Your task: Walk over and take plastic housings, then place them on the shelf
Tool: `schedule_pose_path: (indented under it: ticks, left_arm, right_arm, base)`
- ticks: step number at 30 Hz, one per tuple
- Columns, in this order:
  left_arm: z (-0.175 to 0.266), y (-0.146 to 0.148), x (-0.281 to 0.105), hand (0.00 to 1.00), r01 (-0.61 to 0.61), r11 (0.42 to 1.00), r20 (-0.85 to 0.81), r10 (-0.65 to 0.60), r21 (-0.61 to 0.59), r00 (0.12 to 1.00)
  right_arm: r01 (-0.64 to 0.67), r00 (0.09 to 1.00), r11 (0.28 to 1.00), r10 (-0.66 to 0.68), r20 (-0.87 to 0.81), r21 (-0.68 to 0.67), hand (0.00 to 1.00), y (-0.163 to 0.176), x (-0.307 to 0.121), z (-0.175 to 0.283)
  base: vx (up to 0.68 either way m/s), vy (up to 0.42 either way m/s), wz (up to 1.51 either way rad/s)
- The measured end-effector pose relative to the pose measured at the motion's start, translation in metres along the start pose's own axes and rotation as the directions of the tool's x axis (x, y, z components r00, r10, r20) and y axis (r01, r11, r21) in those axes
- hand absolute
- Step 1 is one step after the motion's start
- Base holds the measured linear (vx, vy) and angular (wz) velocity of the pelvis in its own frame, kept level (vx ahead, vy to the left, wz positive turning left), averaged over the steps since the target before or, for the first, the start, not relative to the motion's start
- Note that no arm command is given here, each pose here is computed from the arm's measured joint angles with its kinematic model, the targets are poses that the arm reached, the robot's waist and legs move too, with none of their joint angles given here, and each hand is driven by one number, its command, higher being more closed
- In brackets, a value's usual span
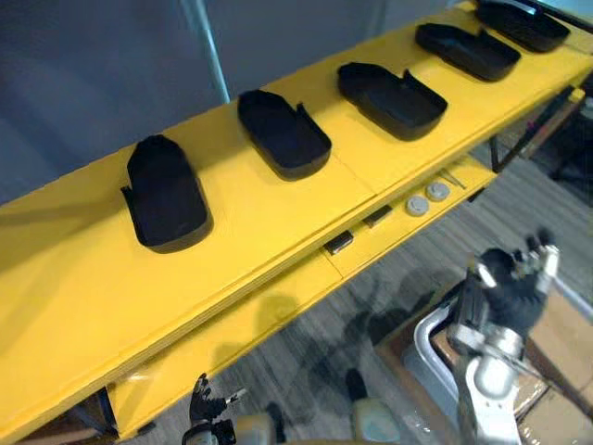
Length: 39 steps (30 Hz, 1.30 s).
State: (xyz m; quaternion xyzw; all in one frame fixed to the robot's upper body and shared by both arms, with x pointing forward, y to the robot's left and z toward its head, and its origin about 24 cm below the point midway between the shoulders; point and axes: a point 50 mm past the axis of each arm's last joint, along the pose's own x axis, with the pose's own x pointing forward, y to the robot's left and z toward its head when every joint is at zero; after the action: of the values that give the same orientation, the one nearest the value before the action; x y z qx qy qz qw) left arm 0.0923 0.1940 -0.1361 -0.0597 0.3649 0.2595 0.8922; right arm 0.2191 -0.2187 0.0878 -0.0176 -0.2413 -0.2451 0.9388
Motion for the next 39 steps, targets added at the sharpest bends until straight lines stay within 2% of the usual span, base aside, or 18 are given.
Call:
schedule_pose_path:
  ticks: [4,9,12,18,22,23,24,26,29,34,37,39]
  left_arm:
    - [0.001,0.010,0.000,0.00,-0.031,1.000,0.026,0.031,-0.003,0.999]
    - [0.004,0.021,0.002,0.00,-0.073,0.997,0.027,0.073,-0.003,0.997]
    - [-0.001,0.028,0.002,0.00,-0.142,0.990,-0.017,0.142,-0.020,0.990]
    - [-0.006,0.038,-0.001,0.00,-0.177,0.984,-0.039,0.176,-0.023,0.984]
    - [-0.011,0.054,-0.005,0.00,-0.207,0.978,-0.045,0.207,-0.003,0.977]
    - [-0.011,0.059,-0.005,0.00,-0.204,0.979,-0.036,0.204,-0.005,0.978]
    - [-0.010,0.052,-0.003,0.00,-0.182,0.983,-0.032,0.181,-0.021,0.983]
    - [-0.011,0.036,-0.002,0.00,-0.138,0.989,-0.036,0.136,-0.049,0.990]
    - [-0.010,0.034,-0.003,0.00,-0.123,0.988,-0.033,0.120,-0.098,0.992]
    - [0.018,0.014,0.002,0.00,0.011,0.999,0.124,-0.015,0.030,0.992]
    - [0.037,-0.017,0.004,0.00,0.132,0.987,0.196,-0.149,0.095,0.969]
    - [0.057,-0.026,0.009,0.00,0.168,0.979,0.260,-0.193,0.116,0.946]
  right_arm:
    - [0.034,0.995,0.999,-0.033,-0.098,0.003,0.00,0.005,-0.007,-0.012]
    - [0.067,0.964,0.998,-0.069,-0.255,-0.017,0.00,-0.001,-0.046,-0.029]
    - [-0.011,0.966,1.000,0.018,-0.256,0.027,0.00,0.008,-0.054,-0.028]
    - [-0.068,0.965,0.994,0.087,-0.247,0.086,0.00,0.031,-0.056,-0.028]
    - [-0.135,0.947,0.991,0.127,-0.294,-0.007,0.00,0.041,-0.063,-0.038]
    - [-0.173,0.943,0.982,0.143,-0.300,-0.077,0.00,0.041,-0.066,-0.040]
    - [-0.230,0.936,0.961,0.175,-0.304,-0.155,0.00,0.038,-0.064,-0.042]
    - [-0.278,0.939,0.933,0.215,-0.267,-0.228,0.00,0.029,-0.048,-0.038]
    - [-0.289,0.938,0.914,0.210,-0.276,-0.284,0.00,0.012,-0.039,-0.038]
    - [-0.290,0.940,0.918,0.222,-0.258,-0.269,0.00,0.000,-0.035,-0.029]
    - [-0.225,0.951,0.951,0.166,-0.260,-0.213,0.00,-0.009,-0.034,-0.030]
    - [-0.208,0.951,0.957,0.149,-0.273,-0.202,0.00,-0.009,-0.036,-0.033]
  base:
    - [-0.10,0.085,-0.22]
    - [-0.10,0.059,-0.63]
    - [-0.15,0.017,-0.97]
    - [0.00,-0.196,-0.65]
    - [0.07,-0.428,-0.71]
    - [0.14,-0.548,-0.64]
    - [0.16,-0.566,-0.75]
    - [0.14,-0.514,-1.06]
    - [0.11,-0.398,-0.73]
    - [0.07,-0.067,-0.98]
    - [0.03,0.146,-0.49]
    - [-0.04,0.191,-0.04]
